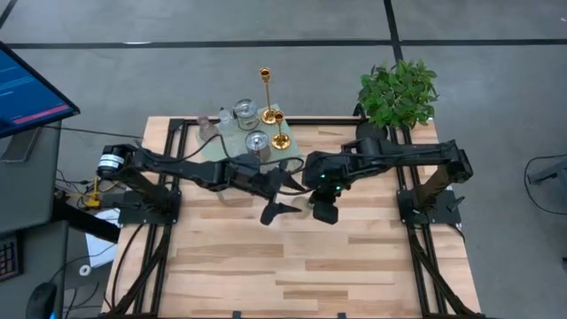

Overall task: Pick & Place candle stick holders
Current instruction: Put the green candle holder on the shelf

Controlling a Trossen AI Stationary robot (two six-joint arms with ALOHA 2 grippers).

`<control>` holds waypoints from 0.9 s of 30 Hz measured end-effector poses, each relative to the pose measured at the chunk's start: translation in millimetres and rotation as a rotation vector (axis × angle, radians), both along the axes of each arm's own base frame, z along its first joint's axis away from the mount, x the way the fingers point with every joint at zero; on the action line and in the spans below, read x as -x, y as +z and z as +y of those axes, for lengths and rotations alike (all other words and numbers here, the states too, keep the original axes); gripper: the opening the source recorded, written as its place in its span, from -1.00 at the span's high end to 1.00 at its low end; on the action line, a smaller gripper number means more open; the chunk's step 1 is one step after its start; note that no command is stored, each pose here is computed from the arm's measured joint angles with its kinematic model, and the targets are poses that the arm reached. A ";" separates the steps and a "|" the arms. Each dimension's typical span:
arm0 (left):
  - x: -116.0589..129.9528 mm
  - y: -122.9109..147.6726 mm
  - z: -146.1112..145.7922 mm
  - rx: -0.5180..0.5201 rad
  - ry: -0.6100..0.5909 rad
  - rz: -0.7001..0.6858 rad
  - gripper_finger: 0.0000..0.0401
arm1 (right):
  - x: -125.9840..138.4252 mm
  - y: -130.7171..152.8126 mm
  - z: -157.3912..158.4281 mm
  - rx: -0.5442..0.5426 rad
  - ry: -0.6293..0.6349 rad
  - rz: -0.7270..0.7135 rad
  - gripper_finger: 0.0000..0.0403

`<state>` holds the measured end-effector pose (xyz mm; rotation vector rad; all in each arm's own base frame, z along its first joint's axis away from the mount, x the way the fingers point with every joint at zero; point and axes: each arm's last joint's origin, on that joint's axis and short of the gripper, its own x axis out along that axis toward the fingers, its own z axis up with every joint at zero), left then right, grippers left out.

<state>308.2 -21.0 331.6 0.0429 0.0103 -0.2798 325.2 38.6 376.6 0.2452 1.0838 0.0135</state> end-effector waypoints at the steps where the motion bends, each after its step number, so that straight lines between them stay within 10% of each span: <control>1: -0.9 -1.8 -1.9 0.004 -0.008 0.010 -0.47 | -0.1 0.0 -0.1 -0.002 -0.003 0.000 0.94; 27: -18.9 -8.0 -6.4 0.083 0.026 0.005 -0.47 | -5.9 -4.1 7.1 -0.015 -0.008 -0.003 0.94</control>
